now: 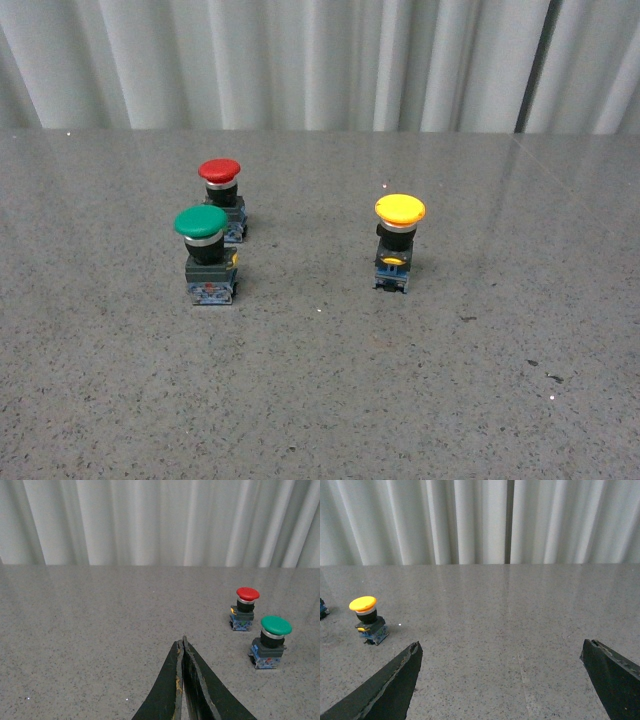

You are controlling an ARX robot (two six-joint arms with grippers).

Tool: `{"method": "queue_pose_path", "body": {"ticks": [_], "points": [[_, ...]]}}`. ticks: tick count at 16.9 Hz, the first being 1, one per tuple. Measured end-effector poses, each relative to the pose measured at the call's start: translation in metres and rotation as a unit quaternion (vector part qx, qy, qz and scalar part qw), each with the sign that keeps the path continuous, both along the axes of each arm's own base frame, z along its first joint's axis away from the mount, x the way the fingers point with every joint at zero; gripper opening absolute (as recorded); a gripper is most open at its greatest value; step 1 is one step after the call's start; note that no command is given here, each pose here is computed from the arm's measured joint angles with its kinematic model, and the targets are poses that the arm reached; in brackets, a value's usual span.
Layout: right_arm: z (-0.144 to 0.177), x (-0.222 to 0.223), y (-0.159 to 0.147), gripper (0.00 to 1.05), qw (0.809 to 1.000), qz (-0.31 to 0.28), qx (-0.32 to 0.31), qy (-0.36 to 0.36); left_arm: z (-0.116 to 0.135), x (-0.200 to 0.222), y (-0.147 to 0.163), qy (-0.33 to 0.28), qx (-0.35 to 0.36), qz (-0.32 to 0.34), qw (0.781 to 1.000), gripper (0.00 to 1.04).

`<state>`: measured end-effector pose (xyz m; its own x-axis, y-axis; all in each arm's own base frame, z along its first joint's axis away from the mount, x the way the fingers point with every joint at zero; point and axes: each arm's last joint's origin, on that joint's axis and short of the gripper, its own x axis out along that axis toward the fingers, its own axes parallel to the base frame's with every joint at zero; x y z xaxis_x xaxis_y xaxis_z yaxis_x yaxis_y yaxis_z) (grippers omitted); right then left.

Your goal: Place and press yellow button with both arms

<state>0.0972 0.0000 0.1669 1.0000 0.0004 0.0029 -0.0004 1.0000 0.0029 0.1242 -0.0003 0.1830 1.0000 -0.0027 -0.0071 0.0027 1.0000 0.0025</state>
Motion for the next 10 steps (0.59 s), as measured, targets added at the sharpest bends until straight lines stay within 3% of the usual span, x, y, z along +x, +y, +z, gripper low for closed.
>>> {"method": "queue_pose_path", "body": {"ticks": [10], "points": [[0.0, 0.0, 0.0, 0.98, 1.0, 0.0, 0.0, 0.0, -0.012, -0.013, 0.0, -0.012, 0.0, 0.0, 1.0, 0.02]]}}
